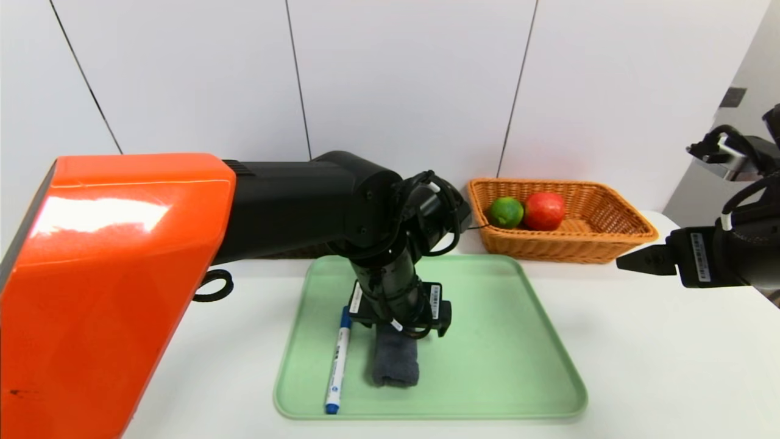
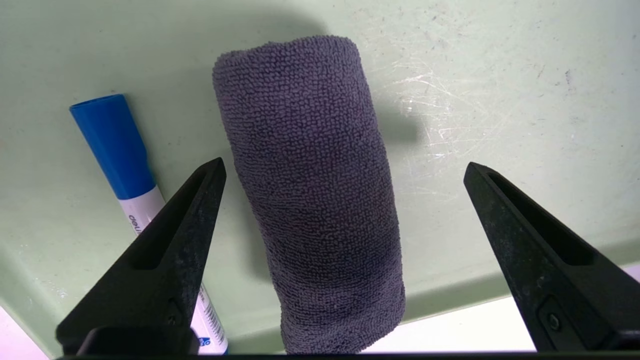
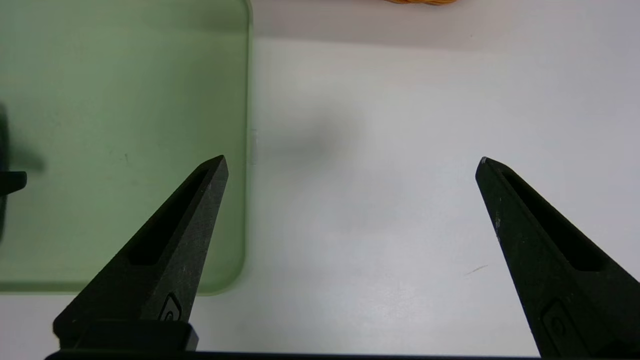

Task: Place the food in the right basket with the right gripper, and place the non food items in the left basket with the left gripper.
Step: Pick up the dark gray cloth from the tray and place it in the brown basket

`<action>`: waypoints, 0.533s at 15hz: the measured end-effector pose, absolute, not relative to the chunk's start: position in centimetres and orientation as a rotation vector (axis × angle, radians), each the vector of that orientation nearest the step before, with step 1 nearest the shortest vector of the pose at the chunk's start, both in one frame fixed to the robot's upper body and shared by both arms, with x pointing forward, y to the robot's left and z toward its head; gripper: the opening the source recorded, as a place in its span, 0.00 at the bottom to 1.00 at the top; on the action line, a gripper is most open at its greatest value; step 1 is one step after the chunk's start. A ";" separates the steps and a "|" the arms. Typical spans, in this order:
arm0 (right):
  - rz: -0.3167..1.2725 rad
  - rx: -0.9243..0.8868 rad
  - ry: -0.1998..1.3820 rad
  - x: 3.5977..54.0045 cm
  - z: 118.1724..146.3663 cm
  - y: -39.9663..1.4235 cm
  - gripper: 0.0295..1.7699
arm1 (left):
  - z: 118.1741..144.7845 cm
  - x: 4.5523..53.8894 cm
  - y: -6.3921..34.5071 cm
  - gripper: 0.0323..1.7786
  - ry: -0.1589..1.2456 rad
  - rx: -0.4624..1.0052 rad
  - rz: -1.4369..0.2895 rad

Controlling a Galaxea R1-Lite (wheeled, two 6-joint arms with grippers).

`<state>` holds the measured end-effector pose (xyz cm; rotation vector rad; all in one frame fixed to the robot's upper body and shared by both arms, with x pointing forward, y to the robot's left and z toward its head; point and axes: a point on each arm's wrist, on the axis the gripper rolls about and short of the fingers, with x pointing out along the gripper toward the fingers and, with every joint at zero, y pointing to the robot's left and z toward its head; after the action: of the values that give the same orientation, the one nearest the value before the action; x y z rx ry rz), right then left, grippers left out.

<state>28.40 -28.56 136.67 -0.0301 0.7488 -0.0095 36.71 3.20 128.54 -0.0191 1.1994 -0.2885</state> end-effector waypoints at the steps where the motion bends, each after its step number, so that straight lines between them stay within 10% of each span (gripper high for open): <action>1: -0.019 -0.026 0.746 28.0 136.6 -28.8 0.97 | 128.5 36.7 3.2 0.95 1.200 -0.019 -0.288; 8: -0.044 0.000 0.742 26.5 136.3 -29.3 0.97 | 128.1 36.7 3.2 0.95 1.212 -0.006 -0.277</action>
<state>26.55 -29.33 136.26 0.0001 0.7422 -0.0438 36.75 3.20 128.12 -0.0063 1.2122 -0.2767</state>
